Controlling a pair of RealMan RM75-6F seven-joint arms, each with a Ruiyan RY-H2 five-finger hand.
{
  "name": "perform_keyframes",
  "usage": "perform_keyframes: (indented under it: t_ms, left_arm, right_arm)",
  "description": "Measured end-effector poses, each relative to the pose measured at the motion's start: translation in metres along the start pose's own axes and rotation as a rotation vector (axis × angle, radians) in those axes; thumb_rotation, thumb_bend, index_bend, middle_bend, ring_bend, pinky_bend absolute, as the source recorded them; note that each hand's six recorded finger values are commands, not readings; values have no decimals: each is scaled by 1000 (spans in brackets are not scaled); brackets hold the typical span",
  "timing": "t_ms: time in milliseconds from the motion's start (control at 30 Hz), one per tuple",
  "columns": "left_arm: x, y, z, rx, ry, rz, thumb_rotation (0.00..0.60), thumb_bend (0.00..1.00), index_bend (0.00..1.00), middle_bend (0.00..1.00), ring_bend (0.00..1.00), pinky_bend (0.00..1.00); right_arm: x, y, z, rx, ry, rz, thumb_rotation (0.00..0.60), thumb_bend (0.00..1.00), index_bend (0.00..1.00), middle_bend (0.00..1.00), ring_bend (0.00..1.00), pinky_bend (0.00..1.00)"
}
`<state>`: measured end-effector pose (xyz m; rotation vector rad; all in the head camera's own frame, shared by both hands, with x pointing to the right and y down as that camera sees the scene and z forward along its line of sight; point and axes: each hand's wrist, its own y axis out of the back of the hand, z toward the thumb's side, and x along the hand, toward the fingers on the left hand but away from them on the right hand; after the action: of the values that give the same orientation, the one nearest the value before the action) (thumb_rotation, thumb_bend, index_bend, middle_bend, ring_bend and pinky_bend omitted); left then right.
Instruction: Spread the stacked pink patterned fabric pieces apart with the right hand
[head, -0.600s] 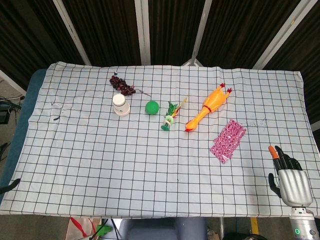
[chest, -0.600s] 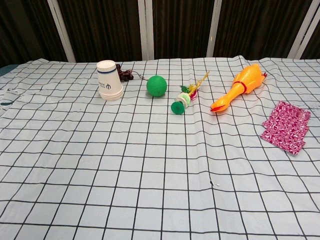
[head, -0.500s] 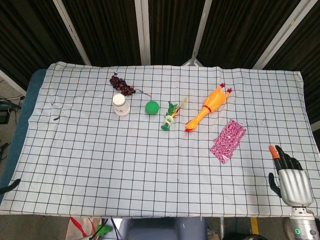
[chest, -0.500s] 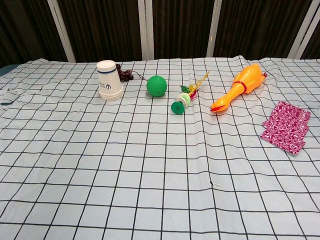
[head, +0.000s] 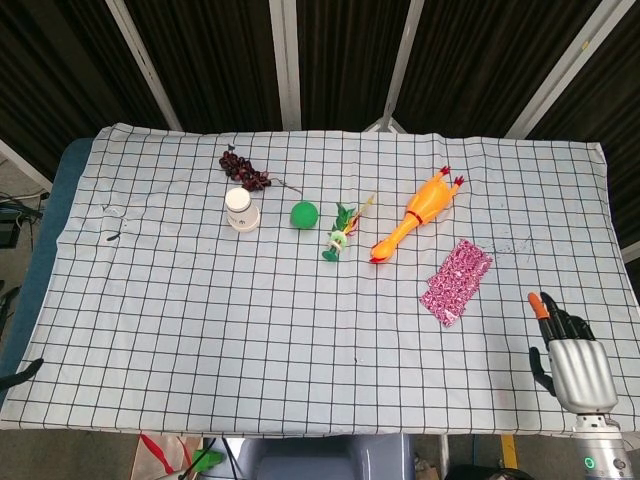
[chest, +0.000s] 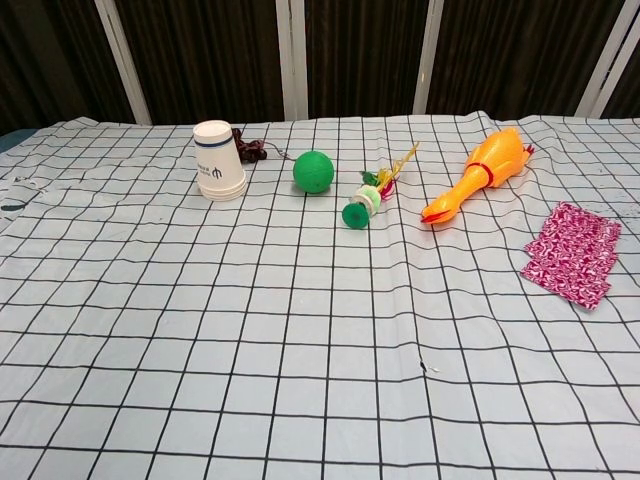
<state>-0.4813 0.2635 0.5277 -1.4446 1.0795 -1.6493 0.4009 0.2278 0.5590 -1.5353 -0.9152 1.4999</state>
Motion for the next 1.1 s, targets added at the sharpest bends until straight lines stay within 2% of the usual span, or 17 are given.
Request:
perform_keyframes:
  t_ms: [100,300,500,600,700,867,1100]
  left_arm:
    - [-1,1,1,-1,-2,5,600,200,100,5,29,169]
    - [-1,-1,2,0,-6,-2,600,200,100,5,29,169]
    - [1,-3,3,5,-4,-10,600,199,100,5,29,169]
    - [1,-2,2,4,-1,-7,600,200,100,5,29,169]
    - [1,-2,2,2,2,-5,600,200,100,5,29,169]
    - [2,-2,1,2,4,-7,600,199,100,5,29,169]
    - [2,-2,1,5,6,-10,600,200,100,5,29,169]
  right_arm:
    - [0,-2,2,4,9,6,600,559,0,180,296,277]
    - [-5,-6,10,17,35,-7,600,559,26,521,573,482]
    - [-17,-17,23,38,72,10,600,569,53,732,749,634]
    - [-25,-23,31,65,90,26,600,631,74,793,790,650]
    - [-33,-27,37,89,103,37,600,672,85,813,805,652]
    - [-44,-36,46,136,121,72,600,693,86,818,808,651]
    - [-55,-56,54,189,146,168,600,706,86,818,809,651]
